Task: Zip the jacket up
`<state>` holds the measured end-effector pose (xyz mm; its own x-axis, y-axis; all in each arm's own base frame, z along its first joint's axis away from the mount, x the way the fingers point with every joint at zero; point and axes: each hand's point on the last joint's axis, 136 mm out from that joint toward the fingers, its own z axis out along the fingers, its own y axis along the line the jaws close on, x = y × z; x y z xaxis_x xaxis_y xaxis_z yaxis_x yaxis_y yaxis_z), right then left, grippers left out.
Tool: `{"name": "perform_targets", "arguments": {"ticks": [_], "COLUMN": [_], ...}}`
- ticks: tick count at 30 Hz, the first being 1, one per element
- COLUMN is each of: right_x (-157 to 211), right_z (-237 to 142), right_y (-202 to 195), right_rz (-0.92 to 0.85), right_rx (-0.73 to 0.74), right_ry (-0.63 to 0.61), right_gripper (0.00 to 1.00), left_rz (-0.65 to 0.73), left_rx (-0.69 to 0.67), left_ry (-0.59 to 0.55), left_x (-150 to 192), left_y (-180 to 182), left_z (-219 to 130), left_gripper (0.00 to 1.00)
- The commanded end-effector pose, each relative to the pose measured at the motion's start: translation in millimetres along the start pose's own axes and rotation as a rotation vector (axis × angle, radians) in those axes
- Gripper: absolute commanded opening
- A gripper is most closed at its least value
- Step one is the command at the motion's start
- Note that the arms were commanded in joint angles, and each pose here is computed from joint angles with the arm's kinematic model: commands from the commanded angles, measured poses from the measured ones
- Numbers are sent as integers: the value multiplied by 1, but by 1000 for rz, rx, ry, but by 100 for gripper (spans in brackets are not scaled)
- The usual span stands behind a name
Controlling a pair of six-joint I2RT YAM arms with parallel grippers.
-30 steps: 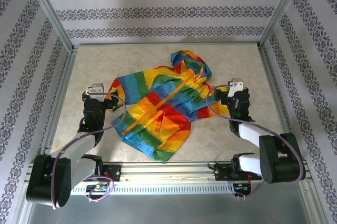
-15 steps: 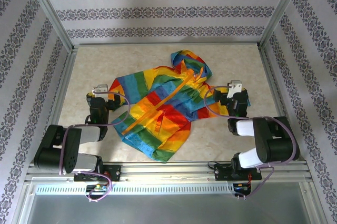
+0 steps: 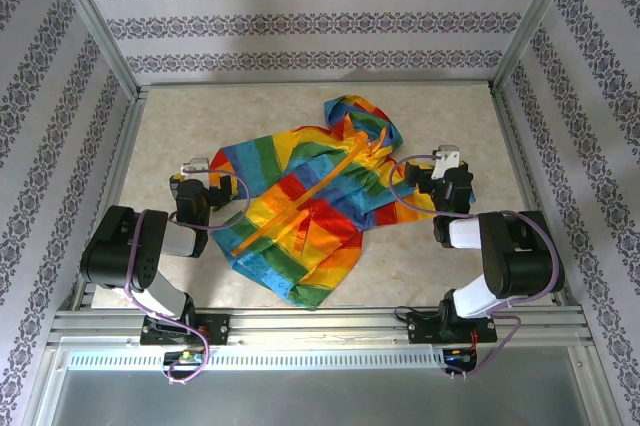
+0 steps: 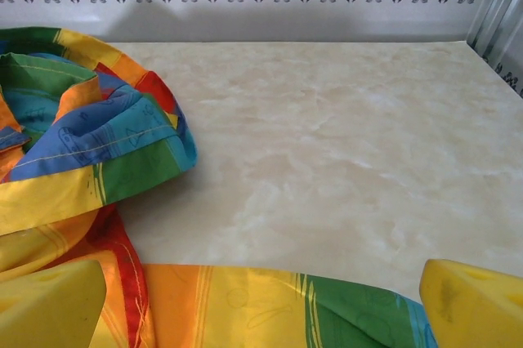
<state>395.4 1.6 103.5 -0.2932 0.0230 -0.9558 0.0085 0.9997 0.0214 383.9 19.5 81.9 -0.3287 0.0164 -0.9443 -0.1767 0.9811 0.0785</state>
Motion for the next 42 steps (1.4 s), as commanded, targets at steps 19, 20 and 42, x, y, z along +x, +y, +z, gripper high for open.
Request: {"name": "perform_targets", "arguments": {"ticks": [19, 20, 42], "right_x": [-5, -5, -4], "right_z": [2, 2, 2], "right_y": [0, 0, 4], "right_rz": [15, 14, -5], "right_rx": [-12, -13, -10], "right_ry": [-11, -11, -11], "right_gripper": [98, 98, 98], "left_rz": [-27, -26, -26], "left_rx": [17, 18, 18], "left_ry": [-8, -9, -8], "left_x": [-12, -12, -12], "left_y": [2, 2, 3], "left_z": [10, 10, 10], "left_gripper": [100, 100, 100]}}
